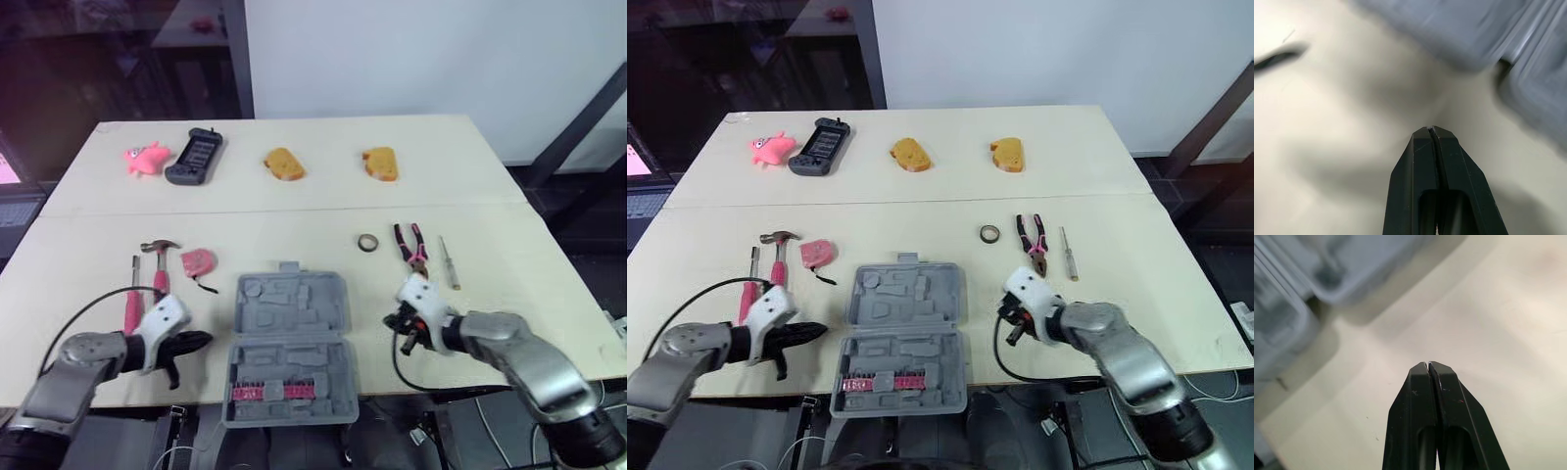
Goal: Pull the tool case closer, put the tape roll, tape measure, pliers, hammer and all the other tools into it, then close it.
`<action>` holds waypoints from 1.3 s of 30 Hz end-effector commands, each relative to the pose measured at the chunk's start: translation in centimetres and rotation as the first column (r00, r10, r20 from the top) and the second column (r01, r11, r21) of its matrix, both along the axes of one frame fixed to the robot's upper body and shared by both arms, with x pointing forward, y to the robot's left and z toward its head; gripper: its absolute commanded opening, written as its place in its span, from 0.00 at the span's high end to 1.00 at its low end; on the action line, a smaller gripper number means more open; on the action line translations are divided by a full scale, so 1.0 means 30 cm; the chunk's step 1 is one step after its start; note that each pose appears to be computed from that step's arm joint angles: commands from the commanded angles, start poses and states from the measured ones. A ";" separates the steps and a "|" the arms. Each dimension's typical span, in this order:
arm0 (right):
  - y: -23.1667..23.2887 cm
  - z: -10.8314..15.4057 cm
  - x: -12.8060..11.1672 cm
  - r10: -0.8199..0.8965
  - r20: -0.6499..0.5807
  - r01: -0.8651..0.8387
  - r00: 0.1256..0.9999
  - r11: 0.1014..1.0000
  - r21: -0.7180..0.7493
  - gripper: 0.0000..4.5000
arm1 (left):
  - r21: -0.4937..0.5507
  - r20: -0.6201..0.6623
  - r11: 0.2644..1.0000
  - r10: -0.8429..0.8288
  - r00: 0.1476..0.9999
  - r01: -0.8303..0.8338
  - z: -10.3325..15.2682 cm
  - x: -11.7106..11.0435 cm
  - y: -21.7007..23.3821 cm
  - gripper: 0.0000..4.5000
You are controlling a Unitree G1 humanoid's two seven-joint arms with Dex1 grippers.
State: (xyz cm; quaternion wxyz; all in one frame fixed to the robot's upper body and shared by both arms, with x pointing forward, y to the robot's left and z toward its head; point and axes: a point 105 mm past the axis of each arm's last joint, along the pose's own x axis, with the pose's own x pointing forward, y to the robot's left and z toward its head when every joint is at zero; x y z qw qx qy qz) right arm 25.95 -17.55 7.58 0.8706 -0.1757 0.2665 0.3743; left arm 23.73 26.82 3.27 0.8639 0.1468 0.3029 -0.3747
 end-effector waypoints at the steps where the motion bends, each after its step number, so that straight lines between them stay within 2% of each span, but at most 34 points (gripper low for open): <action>1: -0.115 0.128 -0.012 -0.014 0.153 0.009 0.988 1.000 0.029 0.99 | -0.031 0.100 0.997 0.071 0.992 -0.068 0.130 -0.010 0.150 1.00; 3: -0.181 0.156 -0.033 -0.029 0.190 0.022 0.981 0.999 0.040 0.99 | -0.066 0.148 0.994 0.100 0.984 -0.091 0.191 -0.017 0.203 1.00; 5: -0.278 0.179 -0.060 -0.071 0.213 0.062 0.974 0.997 0.052 0.99 | -0.039 0.176 0.990 0.143 0.974 -0.139 0.241 -0.032 0.287 1.00; 6: -0.321 0.186 -0.071 -0.095 0.220 0.085 0.971 0.995 0.055 0.93 | -0.026 0.182 0.986 0.166 0.969 -0.164 0.255 -0.040 0.324 1.00; 8: -0.400 0.187 -0.092 -0.139 0.219 0.134 0.966 0.990 0.036 0.81 | -0.011 0.202 0.969 0.244 0.948 -0.247 0.274 -0.044 0.401 0.88; 10: -0.464 0.192 -0.109 -0.181 0.215 0.178 0.960 0.983 0.035 0.59 | 0.001 0.213 0.949 0.309 0.927 -0.316 0.283 -0.052 0.460 0.71; 14: -0.561 0.187 -0.133 -0.229 0.225 0.240 0.947 0.971 -0.021 0.14 | 0.010 0.217 0.904 0.415 0.884 -0.427 0.283 -0.079 0.557 0.25; 15: -0.564 0.187 -0.134 -0.228 0.232 0.238 0.946 0.971 -0.018 0.04 | 0.022 0.218 0.898 0.425 0.878 -0.440 0.280 -0.084 0.573 0.14; 16: -0.558 0.186 -0.132 -0.224 0.238 0.233 0.945 0.972 -0.011 0.00 | 0.016 0.217 0.893 0.435 0.874 -0.449 0.278 -0.087 0.582 0.03; 17: -0.548 0.182 -0.130 -0.219 0.238 0.228 0.946 0.974 -0.009 0.00 | 0.012 0.217 0.892 0.438 0.872 -0.451 0.277 -0.087 0.585 0.01; 26: -0.544 0.181 -0.126 -0.225 0.251 0.237 0.942 0.971 -0.018 0.00 | 0.012 0.222 0.886 0.450 0.865 -0.464 0.275 -0.090 0.604 0.01; 31: -0.476 0.187 -0.089 -0.179 0.257 0.196 0.950 0.980 -0.041 0.00 | 0.022 0.216 0.916 0.388 0.896 -0.401 0.254 -0.060 0.549 0.01; 35: -0.235 0.239 0.024 -0.093 0.298 0.077 0.950 0.995 0.066 0.00 | -0.075 0.192 0.982 0.183 0.964 -0.172 0.228 0.015 0.308 0.01; 39: -0.064 0.233 0.128 -0.042 0.304 0.026 0.952 0.998 0.057 0.00 | -0.158 0.198 0.987 0.008 0.980 0.024 0.238 0.030 0.087 0.01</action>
